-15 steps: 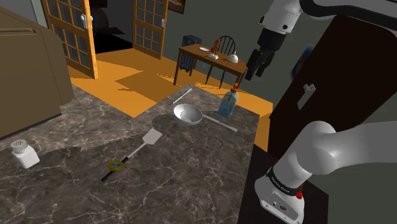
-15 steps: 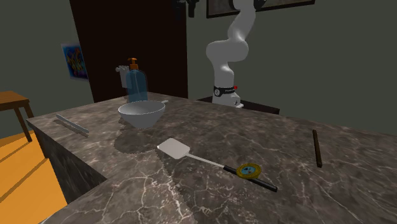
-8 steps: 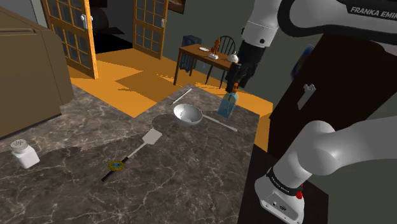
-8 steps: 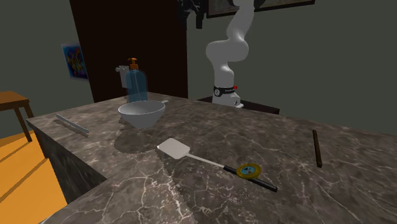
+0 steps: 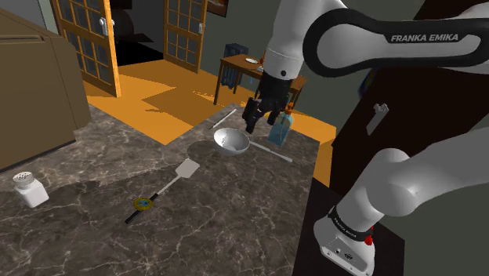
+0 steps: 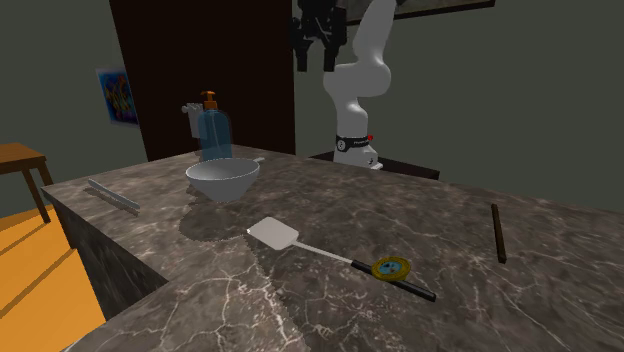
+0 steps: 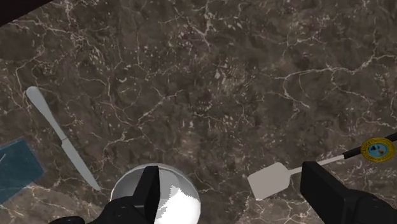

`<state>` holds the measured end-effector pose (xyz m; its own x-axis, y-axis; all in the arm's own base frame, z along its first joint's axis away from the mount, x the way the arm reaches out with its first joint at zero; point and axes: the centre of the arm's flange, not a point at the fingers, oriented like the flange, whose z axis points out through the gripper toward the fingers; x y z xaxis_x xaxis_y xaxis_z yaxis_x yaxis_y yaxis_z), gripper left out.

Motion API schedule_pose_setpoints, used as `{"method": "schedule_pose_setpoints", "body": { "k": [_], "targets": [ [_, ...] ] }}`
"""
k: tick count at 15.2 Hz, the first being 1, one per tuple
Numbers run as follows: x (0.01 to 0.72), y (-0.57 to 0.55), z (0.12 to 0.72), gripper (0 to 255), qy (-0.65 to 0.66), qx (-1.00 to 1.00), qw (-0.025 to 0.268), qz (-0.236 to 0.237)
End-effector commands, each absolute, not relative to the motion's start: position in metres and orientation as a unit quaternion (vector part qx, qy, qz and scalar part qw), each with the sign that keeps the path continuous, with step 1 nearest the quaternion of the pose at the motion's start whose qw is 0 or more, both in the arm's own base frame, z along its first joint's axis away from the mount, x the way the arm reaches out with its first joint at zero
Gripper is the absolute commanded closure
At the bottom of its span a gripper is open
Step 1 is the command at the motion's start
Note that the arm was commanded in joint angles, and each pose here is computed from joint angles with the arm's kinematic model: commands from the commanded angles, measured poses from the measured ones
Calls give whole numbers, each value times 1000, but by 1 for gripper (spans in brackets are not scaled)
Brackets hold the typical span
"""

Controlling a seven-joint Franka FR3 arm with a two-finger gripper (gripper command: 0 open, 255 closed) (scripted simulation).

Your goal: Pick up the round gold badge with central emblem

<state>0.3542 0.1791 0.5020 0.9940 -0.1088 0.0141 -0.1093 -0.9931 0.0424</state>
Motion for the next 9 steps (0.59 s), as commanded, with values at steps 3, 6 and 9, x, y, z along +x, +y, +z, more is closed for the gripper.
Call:
{"method": "schedule_pose_setpoints", "body": {
  "k": [3,6,9],
  "targets": [
    [369,222,473,0,-63,998,25,9],
    [381,253,450,0,-69,997,29,11],
    [394,284,428,0,-74,997,32,13]
  ]
}}
